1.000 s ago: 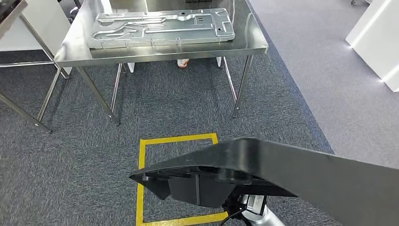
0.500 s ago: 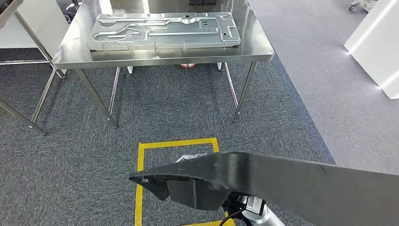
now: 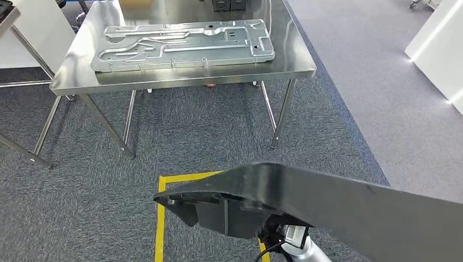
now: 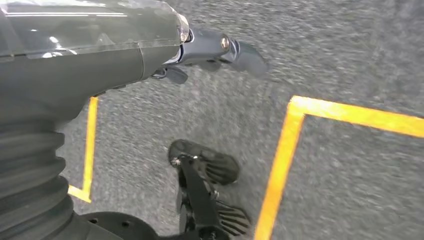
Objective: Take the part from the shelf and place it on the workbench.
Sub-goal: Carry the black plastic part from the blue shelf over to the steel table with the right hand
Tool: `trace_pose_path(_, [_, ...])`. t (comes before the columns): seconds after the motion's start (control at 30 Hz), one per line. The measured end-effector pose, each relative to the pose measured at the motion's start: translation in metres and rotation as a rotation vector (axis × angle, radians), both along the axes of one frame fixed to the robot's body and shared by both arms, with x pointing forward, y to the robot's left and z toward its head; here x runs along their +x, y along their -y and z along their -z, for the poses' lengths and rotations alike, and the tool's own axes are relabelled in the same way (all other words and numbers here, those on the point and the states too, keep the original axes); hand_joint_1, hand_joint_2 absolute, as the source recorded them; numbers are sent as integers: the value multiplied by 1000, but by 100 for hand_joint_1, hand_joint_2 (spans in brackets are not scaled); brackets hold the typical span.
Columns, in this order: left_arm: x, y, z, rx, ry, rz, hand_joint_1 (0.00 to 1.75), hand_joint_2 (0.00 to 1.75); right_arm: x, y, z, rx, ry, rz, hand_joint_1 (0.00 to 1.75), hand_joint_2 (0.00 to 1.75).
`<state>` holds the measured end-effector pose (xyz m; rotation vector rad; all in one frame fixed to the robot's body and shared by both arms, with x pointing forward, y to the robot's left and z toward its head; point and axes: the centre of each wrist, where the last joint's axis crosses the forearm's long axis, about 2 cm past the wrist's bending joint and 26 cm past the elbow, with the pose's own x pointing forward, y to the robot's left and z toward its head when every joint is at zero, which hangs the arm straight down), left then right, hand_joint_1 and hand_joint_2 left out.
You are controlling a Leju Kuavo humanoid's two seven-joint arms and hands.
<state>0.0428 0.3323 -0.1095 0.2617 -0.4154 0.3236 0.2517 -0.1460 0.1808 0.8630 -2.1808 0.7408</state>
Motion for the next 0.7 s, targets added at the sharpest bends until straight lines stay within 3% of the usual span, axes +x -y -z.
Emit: trace_pose_path(0.7, [-4, -3, 0, 4, -6, 1, 0, 175, 1, 4, 0, 15, -5, 26, 175, 175])
